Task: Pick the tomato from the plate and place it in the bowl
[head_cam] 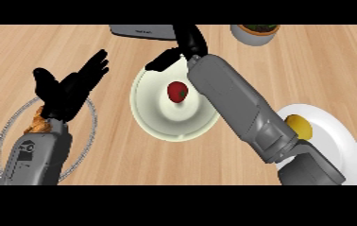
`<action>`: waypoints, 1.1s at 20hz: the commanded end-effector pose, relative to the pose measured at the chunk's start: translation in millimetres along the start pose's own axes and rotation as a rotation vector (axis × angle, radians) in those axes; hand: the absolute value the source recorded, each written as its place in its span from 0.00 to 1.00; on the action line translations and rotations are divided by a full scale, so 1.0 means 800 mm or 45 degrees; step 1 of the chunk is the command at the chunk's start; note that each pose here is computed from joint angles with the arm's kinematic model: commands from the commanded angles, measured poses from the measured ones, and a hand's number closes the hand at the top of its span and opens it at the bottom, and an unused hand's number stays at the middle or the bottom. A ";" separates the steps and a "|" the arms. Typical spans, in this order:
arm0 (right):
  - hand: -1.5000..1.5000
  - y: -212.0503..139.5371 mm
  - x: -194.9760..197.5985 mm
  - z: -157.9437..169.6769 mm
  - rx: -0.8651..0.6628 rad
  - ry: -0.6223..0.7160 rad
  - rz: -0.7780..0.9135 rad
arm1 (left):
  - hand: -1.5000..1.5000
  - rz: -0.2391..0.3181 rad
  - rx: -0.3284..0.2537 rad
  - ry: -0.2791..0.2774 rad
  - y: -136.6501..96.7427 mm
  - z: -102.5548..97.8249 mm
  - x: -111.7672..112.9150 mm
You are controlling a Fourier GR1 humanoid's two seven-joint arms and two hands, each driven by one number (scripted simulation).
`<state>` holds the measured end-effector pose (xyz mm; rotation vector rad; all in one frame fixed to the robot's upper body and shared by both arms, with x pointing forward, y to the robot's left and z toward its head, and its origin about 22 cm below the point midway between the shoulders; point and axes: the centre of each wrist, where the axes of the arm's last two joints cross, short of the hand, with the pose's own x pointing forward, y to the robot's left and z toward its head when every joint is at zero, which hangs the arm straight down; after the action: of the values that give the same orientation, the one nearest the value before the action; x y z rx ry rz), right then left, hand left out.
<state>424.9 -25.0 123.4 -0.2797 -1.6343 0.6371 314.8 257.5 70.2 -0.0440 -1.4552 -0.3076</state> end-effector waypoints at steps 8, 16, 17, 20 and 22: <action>0.00 -0.061 -0.023 -0.020 -0.221 -0.048 -0.032 | 0.50 0.016 0.110 0.041 0.037 0.018 -0.020; 0.00 -0.167 -0.080 0.020 -0.070 -0.348 -0.041 | 0.50 0.041 0.171 0.098 0.053 0.051 -0.030; 0.00 -0.180 -0.088 0.029 -0.074 -0.366 -0.055 | 0.50 0.048 0.175 0.090 0.062 0.040 -0.031; 0.00 -0.179 -0.088 0.057 0.005 -0.459 -0.190 | 0.50 0.041 0.201 0.097 0.055 0.054 -0.027; 0.00 -0.207 -0.086 0.072 0.131 -0.521 -0.239 | 0.50 0.015 0.215 0.105 0.057 0.050 -0.037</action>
<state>428.5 -184.7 142.2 -0.0730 -1.9400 0.6029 285.7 308.8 55.1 0.0647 -1.3990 -0.1781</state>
